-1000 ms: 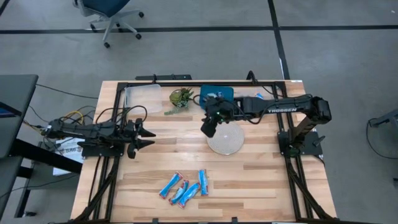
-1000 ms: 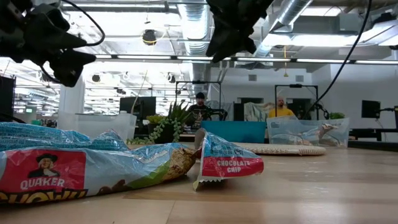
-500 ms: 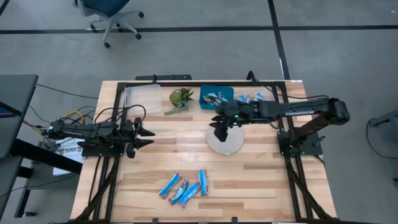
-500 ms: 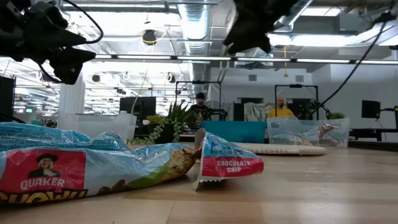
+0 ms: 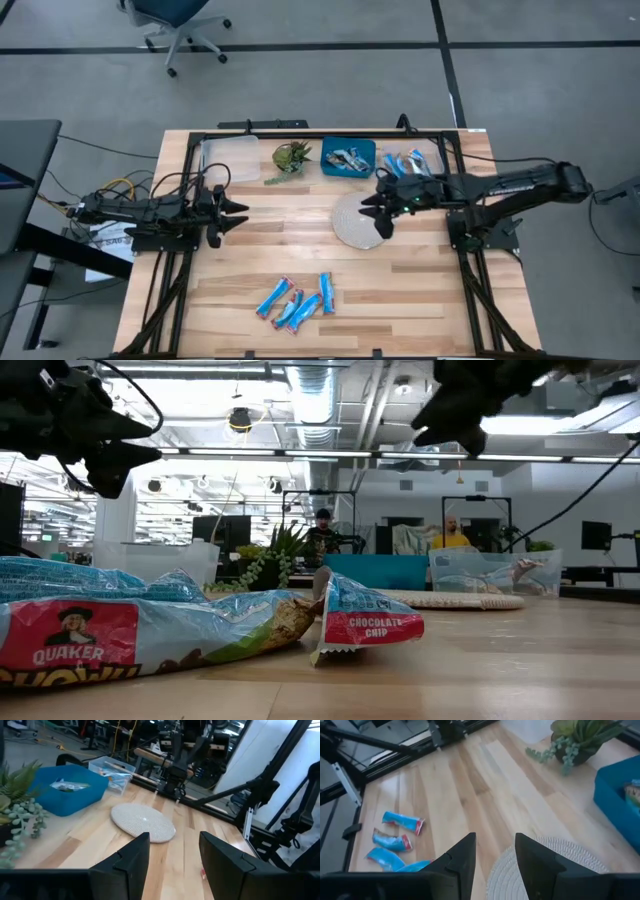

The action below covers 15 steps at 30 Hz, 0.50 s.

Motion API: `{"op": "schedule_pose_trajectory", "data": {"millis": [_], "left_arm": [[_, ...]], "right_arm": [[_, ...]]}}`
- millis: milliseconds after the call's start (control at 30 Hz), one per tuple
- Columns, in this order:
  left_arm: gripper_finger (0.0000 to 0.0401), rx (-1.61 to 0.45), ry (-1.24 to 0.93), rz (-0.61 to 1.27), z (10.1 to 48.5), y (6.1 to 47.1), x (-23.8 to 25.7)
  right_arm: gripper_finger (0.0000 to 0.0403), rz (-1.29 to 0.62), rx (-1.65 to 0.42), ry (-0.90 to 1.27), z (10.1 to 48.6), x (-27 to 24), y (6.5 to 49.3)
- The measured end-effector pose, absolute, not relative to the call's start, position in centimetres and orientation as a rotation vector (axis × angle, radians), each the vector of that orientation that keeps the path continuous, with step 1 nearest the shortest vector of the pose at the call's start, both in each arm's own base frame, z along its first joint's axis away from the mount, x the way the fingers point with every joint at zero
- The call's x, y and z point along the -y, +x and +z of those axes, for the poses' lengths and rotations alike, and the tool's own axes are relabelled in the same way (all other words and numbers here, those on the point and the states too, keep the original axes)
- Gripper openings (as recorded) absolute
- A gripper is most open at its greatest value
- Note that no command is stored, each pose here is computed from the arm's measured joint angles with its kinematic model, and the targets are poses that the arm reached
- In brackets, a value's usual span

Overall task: Pick and place Granola Bars by type
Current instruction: Put the red granola bar into the left transparent bin

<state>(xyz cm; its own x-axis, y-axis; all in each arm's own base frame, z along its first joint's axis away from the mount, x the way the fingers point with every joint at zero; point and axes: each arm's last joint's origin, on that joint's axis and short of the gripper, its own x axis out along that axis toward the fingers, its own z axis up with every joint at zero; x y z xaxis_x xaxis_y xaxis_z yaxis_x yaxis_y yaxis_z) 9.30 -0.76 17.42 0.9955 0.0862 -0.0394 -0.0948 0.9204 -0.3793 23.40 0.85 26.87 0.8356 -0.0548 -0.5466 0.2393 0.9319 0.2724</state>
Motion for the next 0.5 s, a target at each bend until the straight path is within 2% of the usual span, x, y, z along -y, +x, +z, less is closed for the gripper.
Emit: {"op": "schedule_pose_trajectory", "data": {"millis": [500], "left_arm": [[0.0165, -0.022, -0.398, 0.094, 17.4, 9.3, 0.8]], "right_arm": [[0.0127, -0.095, -0.425, 0.414, 21.4, -1.4, 16.8]]}}
